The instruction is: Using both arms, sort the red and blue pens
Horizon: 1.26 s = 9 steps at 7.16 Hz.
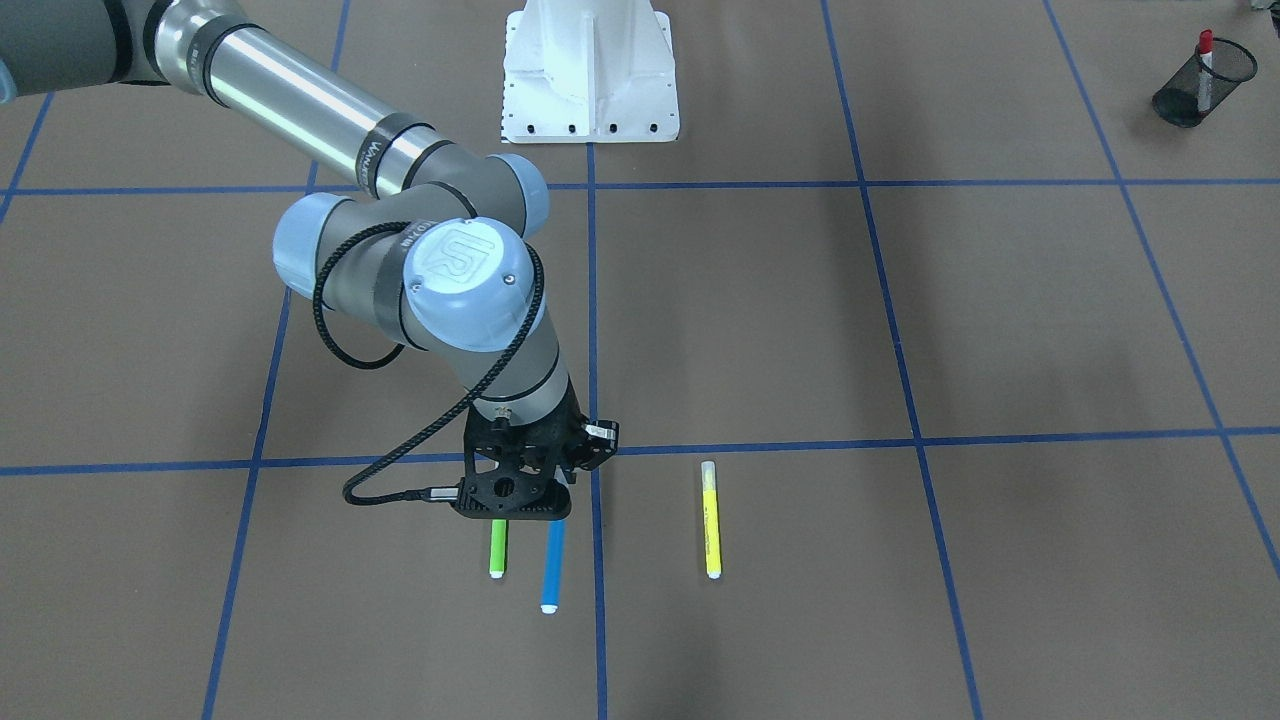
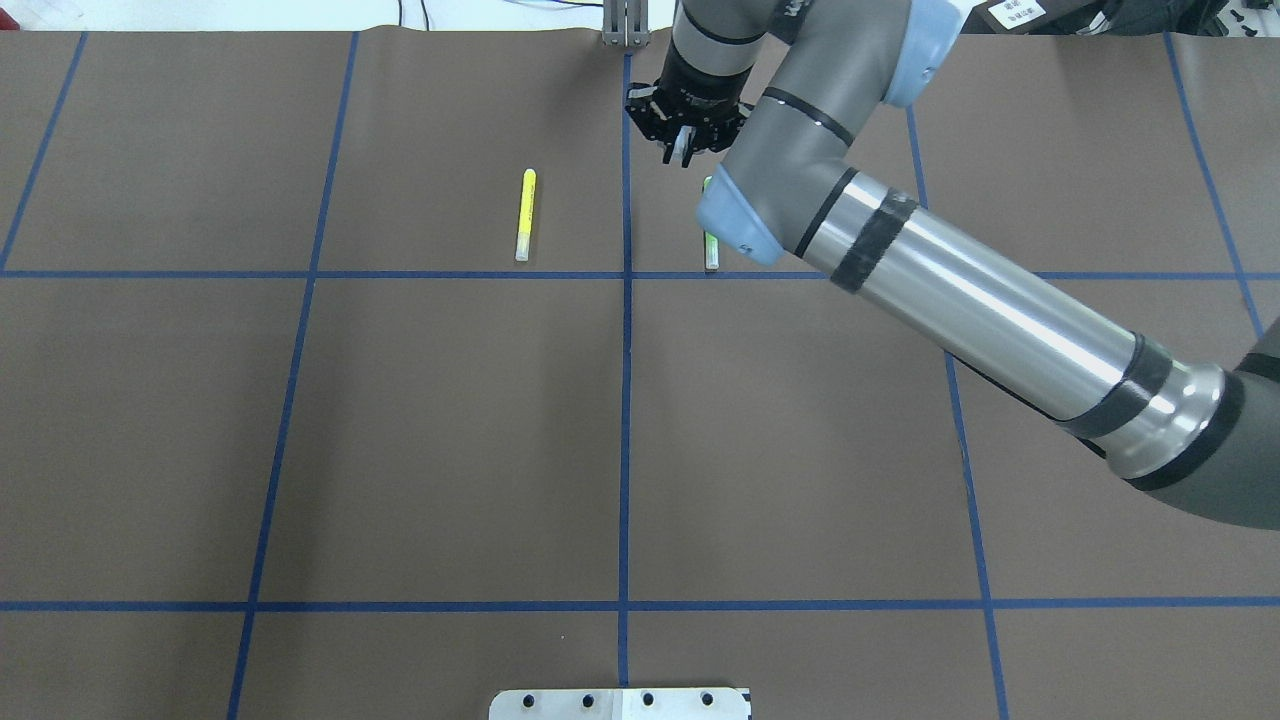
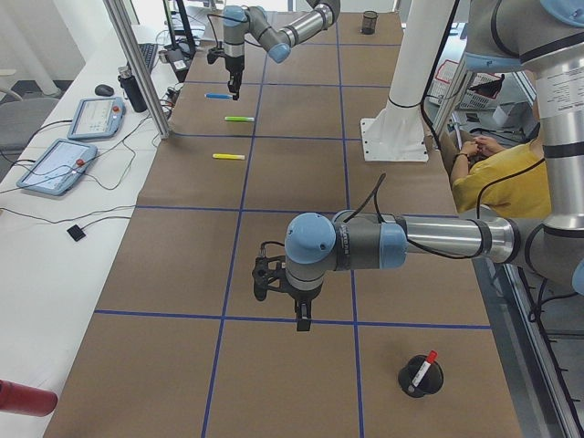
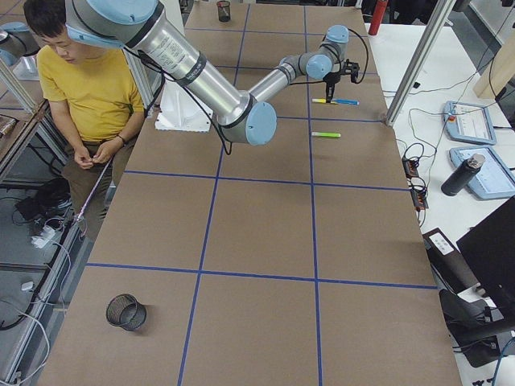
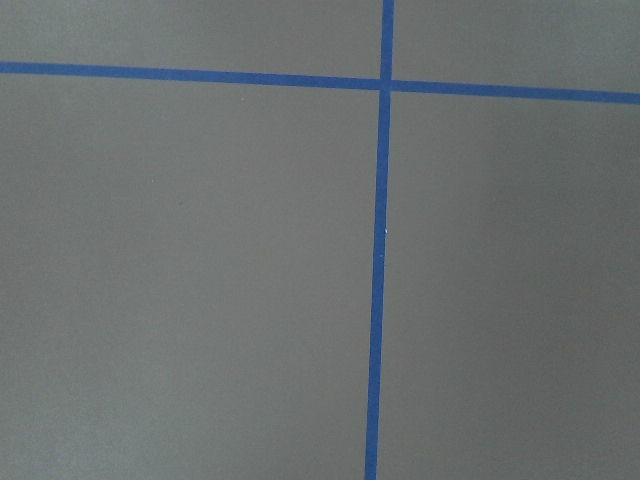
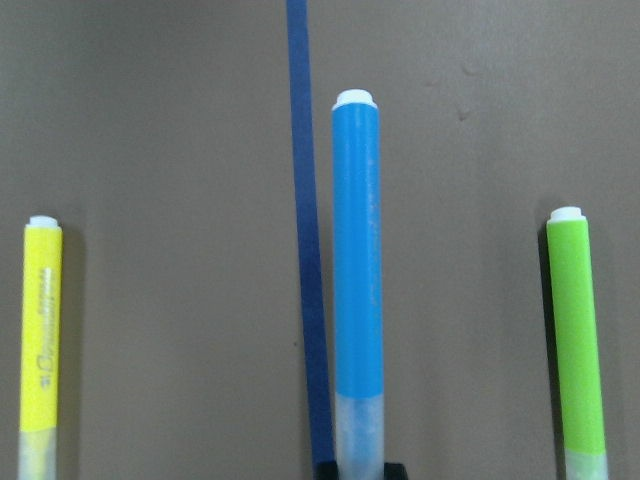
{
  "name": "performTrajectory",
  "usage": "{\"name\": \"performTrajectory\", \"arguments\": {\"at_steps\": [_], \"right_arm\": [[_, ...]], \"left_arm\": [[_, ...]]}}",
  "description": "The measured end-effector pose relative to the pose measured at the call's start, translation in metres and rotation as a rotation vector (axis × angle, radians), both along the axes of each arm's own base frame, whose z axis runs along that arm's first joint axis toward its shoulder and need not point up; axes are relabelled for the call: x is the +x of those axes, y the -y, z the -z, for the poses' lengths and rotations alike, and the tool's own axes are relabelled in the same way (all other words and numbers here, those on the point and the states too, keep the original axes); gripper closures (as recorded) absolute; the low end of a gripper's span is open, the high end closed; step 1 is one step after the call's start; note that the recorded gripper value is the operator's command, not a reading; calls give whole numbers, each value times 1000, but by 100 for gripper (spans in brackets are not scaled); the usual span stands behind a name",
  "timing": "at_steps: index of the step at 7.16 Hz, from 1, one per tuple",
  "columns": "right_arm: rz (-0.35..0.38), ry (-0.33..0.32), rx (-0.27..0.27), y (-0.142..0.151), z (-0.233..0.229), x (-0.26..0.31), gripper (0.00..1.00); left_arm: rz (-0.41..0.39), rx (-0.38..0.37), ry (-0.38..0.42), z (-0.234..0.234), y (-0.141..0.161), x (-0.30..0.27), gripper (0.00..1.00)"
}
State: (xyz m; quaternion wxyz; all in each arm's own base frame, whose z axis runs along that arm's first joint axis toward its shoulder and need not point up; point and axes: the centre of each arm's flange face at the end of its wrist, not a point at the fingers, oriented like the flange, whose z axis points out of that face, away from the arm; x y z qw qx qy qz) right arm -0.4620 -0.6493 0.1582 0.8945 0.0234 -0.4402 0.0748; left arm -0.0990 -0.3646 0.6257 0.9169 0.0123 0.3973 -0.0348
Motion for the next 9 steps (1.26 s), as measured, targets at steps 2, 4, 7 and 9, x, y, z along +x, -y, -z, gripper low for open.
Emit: {"name": "performTrajectory", "arguments": {"at_steps": [2,4,7,9], "right_arm": [[16,-22,41,-9,-43,79,100],[53,-53,97,-8,-120,182,100],[84,-79,156,-14,-212,316,100],[74,-109,150,-46,-274,383,100]], "left_arm": [[0,-14,18,-6,-2,-2,0],[-22,27,144,-1,2,-11,0],[-72,86,193,5,1,-14,0],[-76,98,195,7,3,-14,0]]}}
